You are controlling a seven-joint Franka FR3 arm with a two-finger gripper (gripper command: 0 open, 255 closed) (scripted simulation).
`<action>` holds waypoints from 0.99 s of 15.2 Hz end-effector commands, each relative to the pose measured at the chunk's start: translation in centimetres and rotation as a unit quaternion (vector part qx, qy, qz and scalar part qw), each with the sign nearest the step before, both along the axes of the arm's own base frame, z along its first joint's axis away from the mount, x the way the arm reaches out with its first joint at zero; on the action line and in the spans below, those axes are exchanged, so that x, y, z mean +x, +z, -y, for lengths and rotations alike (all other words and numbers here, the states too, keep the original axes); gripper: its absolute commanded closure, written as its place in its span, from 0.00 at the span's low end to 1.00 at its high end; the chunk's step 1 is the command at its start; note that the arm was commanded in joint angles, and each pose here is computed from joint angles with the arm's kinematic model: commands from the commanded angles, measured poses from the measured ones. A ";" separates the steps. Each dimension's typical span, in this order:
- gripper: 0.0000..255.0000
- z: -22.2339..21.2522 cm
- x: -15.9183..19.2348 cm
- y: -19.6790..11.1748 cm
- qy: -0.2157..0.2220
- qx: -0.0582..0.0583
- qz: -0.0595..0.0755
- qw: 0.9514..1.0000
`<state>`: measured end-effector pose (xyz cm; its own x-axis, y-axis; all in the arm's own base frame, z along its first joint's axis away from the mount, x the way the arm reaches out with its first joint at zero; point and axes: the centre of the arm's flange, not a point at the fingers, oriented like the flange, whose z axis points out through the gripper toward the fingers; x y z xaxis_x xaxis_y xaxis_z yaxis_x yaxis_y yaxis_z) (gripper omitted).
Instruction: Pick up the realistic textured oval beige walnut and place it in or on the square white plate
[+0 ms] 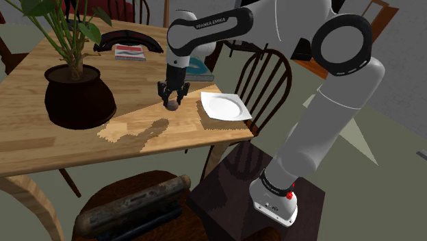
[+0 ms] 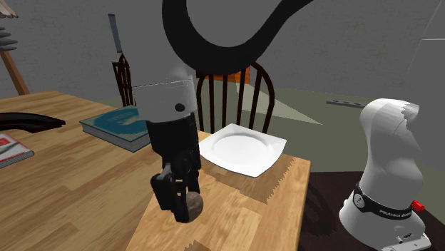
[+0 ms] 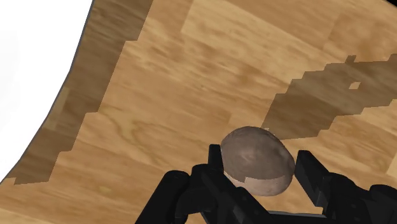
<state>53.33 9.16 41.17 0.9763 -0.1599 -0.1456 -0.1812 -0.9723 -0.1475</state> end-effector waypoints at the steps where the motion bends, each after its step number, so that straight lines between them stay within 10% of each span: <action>1: 1.00 0.0 0.0 1.1 0.000 0.000 0.000 1.000; 15: 1.00 2.3 -1.3 7.1 0.000 0.000 0.000 1.000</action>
<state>52.74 7.72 48.27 0.9763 -0.1600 -0.1459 -0.1814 -0.9723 -0.1473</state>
